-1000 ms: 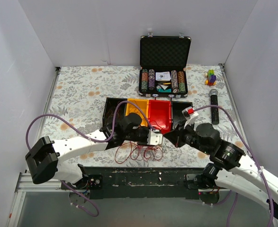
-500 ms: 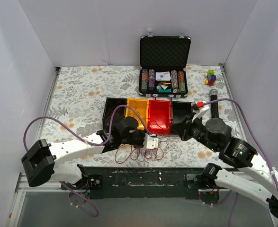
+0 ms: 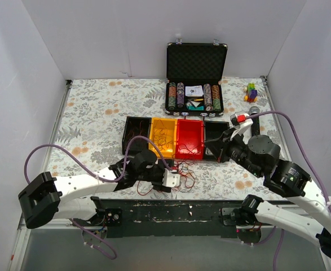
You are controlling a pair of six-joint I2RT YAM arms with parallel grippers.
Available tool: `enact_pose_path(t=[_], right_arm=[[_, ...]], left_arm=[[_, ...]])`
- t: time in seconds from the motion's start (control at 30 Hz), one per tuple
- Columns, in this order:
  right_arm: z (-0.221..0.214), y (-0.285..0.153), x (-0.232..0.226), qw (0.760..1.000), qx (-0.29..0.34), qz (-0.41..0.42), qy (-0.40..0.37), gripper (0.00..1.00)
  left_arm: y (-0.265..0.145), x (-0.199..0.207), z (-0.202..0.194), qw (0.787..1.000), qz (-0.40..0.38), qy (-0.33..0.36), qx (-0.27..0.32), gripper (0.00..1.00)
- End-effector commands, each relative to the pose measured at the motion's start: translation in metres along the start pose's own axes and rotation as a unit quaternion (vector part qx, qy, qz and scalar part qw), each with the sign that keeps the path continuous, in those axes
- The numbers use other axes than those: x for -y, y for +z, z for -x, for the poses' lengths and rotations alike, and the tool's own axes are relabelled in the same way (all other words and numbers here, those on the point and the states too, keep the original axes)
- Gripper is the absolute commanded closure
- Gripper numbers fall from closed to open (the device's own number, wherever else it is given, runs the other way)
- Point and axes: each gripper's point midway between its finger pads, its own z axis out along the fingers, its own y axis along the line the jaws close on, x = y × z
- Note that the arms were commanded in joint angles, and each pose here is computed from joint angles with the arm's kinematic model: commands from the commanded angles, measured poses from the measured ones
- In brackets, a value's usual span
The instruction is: Untangle the cables
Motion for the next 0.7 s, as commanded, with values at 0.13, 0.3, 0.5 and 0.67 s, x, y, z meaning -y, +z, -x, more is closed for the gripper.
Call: enact_pose_path(t=[0.13,0.3,0.5,0.67], right_arm=[[0.093,-0.031,-0.012,0.992,0.13,0.003,-0.002,0.99],[0.126,-0.04,-0.013,0.986,0.166,-0.01,-0.022,0.99],[0.12,-0.032,-0.017,0.988,0.154,-0.002,-0.02,0.99],[0.096,-0.02,-0.014,0.992,0.126,-0.002,-0.013,0.99]], left_arm=[[-0.011,0.037,-0.041,0.998,-0.039,0.002,-0.044,0.33],[-0.014,0.036,-0.048,0.998,-0.034,0.022,-0.055,0.28],[-0.025,-0.03,-0.007,0.993,0.118,0.02,-0.007,0.18],[-0.063,-0.057,0.07,0.972,0.184,0.047,0.136,0.16]])
